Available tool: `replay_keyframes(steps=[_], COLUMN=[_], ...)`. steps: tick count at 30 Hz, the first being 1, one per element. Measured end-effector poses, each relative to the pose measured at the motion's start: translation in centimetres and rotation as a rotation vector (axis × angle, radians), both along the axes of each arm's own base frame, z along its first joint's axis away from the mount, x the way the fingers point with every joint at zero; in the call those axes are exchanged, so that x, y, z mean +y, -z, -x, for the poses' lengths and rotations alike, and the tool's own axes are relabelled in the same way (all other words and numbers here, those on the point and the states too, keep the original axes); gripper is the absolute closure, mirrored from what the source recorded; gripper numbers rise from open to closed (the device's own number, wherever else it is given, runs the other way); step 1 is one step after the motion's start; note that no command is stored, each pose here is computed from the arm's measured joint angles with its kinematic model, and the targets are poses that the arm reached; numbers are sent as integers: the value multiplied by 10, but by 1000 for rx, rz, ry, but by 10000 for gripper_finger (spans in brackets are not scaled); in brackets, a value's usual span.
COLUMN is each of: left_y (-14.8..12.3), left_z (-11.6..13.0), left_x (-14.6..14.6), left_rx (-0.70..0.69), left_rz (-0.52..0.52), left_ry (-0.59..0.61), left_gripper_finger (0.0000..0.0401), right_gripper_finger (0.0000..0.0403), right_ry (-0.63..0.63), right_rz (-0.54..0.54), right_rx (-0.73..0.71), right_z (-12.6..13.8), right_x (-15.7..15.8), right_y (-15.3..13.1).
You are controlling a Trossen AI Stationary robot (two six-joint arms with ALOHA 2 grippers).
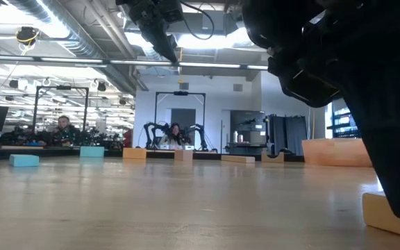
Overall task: Sort & place blocks by color
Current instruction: Put the orange block into the orange bin
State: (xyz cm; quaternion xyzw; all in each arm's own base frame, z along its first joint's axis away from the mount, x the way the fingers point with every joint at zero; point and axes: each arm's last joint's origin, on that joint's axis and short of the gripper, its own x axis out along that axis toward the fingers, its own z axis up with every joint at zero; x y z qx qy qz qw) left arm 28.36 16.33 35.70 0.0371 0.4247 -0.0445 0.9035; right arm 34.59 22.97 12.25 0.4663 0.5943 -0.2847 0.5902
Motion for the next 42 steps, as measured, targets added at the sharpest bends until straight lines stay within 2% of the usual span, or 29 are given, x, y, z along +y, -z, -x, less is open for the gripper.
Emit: replay_keyframes(steps=[10, 26, 42], left_y=[0, 0, 0], left_z=[0, 0, 0], left_x=[0, 0, 0], left_rx=[0, 0, 0], left_rz=[0, -1, -19], left_ry=[0, 0, 19], left_gripper_finger=[280, 280, 280], right_gripper_finger=[279, 278, 279], right_ry=[11, 30, -8], right_rz=[-13, -49, 57], right_rx=[20, 84, 246], right_z=[-2, -12, -26], right_x=[-6, -26, -62], right_y=[0, -1, -38])
